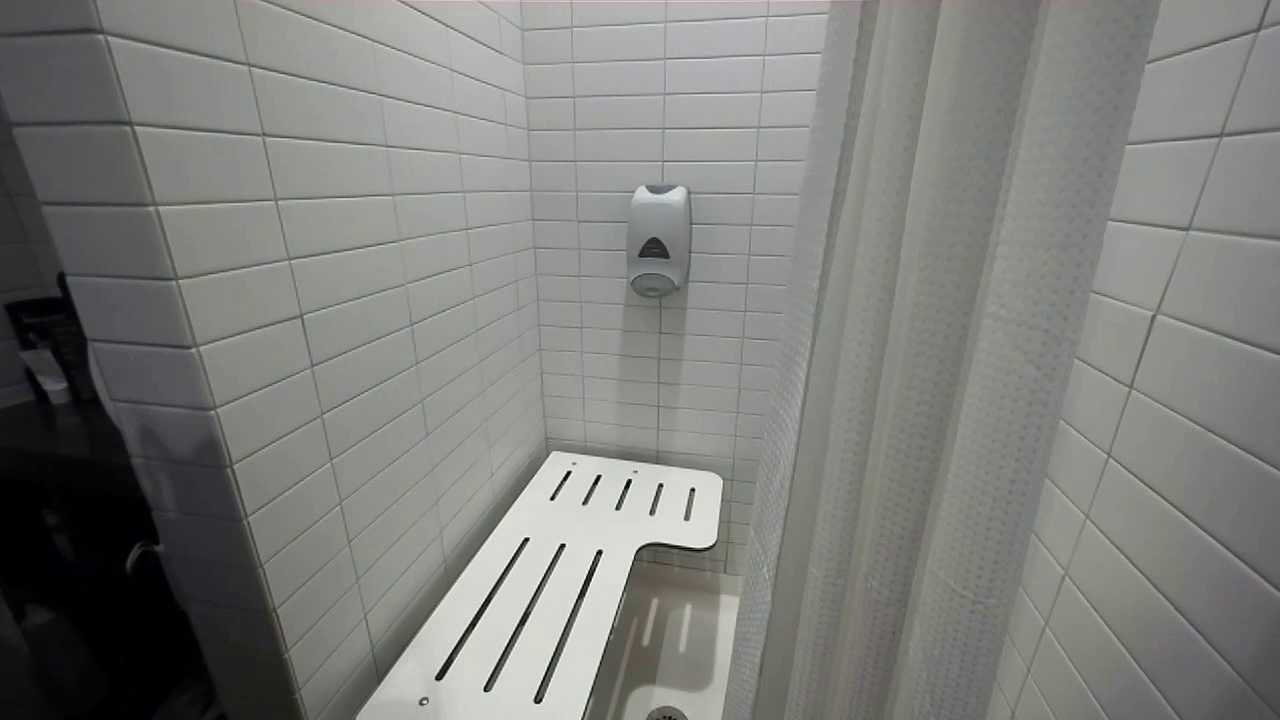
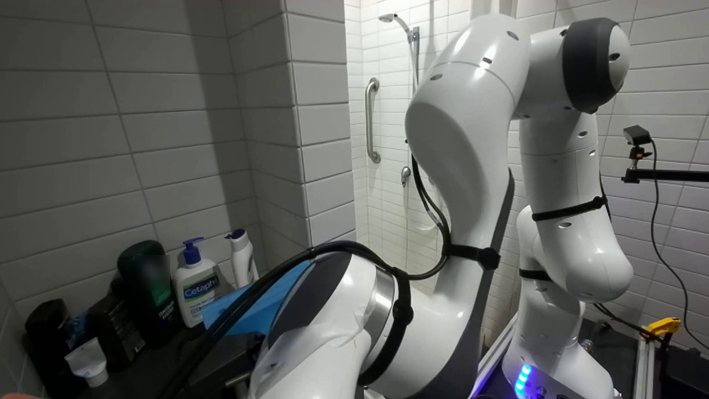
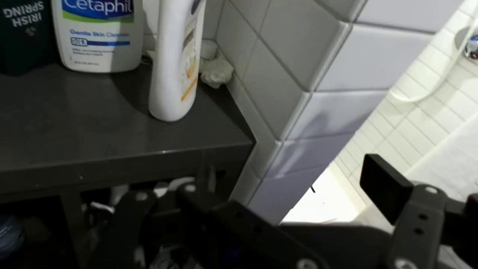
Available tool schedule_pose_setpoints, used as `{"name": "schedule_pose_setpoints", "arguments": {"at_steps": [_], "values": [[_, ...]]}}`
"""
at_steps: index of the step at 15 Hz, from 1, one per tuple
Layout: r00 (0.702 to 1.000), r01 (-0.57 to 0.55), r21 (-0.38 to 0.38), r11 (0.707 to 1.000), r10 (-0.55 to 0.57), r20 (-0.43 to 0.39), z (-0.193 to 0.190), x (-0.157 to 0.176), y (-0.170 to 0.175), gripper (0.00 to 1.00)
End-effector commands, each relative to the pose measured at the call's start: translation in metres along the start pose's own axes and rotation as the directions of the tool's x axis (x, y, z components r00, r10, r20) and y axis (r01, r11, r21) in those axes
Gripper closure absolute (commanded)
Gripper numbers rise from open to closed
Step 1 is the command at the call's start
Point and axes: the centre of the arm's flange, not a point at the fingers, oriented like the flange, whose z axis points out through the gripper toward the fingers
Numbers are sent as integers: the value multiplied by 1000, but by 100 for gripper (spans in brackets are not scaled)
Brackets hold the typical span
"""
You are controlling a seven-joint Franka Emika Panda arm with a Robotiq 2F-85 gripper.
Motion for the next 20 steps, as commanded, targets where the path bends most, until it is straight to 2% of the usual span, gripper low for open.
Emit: {"name": "schedule_pose_setpoints", "arguments": {"at_steps": [1, 5, 7, 10, 13, 16, 20], "values": [[991, 102, -86, 991, -94, 96, 31, -44, -35, 0], [976, 204, -174, 963, -185, 117, 61, -62, -45, 0], [965, 258, -233, 938, -240, 101, 65, -60, -45, 0], [950, 311, -325, 893, -292, 109, 53, -45, -35, 0], [943, 333, -397, 855, -288, 169, 33, -32, -17, 0], [942, 308, -369, 877, -227, 246, 29, -33, -11, 0], [953, 128, -284, 950, -39, 299, 55, -36, -6, 0]]}}
